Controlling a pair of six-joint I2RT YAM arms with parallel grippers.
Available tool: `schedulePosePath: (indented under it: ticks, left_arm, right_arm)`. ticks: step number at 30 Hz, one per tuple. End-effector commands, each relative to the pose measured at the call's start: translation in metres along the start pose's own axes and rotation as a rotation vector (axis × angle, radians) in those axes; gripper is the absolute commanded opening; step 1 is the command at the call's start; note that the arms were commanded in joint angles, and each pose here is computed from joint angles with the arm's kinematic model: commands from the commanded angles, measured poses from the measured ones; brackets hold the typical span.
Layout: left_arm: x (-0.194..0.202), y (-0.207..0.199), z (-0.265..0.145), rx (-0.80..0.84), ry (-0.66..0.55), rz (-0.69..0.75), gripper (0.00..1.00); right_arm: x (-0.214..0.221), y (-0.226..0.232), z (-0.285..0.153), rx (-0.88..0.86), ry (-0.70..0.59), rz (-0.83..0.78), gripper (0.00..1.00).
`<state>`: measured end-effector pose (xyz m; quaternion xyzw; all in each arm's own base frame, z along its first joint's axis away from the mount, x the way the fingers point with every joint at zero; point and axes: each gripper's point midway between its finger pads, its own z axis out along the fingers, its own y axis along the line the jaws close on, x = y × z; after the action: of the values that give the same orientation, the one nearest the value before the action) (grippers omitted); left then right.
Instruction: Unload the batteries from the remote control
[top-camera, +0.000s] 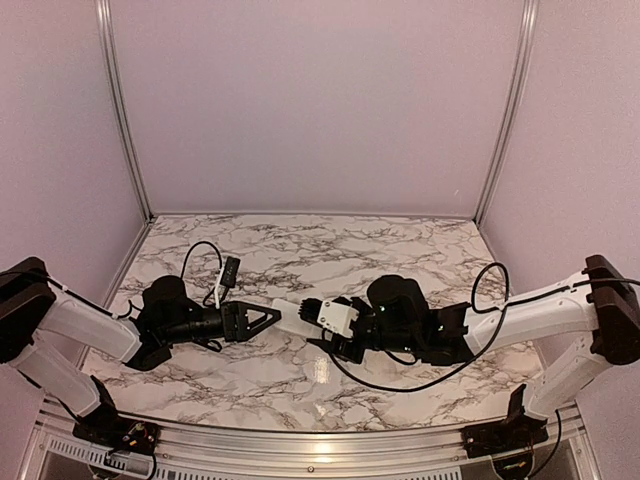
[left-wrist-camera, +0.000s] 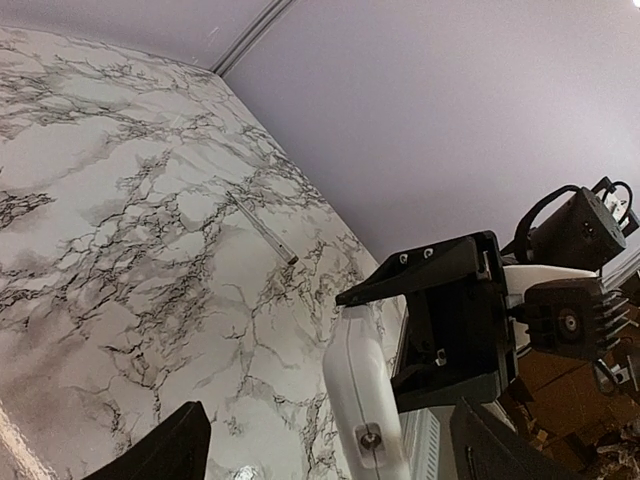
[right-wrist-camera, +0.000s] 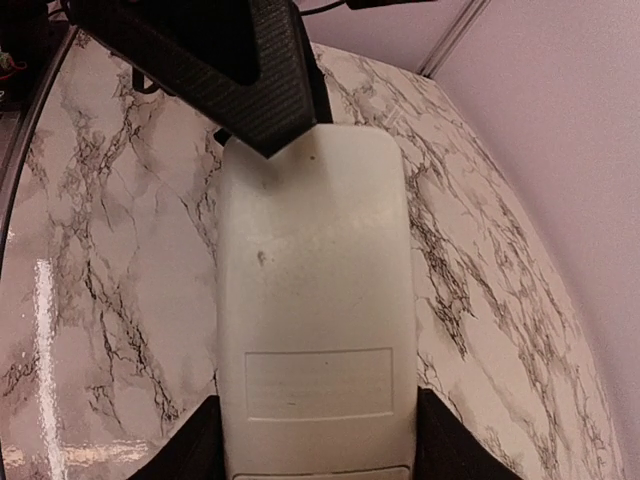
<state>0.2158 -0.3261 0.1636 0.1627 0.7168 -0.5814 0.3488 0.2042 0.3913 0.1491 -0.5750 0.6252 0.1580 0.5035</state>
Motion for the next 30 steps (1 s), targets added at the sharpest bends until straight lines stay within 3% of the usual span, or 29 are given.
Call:
schedulePosePath:
  ticks: [1, 30]
  left_arm:
    - [0.004, -0.013, 0.008, 0.062, 0.027, 0.007, 0.86]
    - [0.02, -0.028, 0.029, 0.141, 0.113, -0.013, 0.45]
  right_arm:
    - [-0.011, -0.003, -0.002, 0.025, -0.037, -0.032, 0.05]
    - [-0.01, 0.015, 0.002, 0.032, -0.039, -0.099, 0.0]
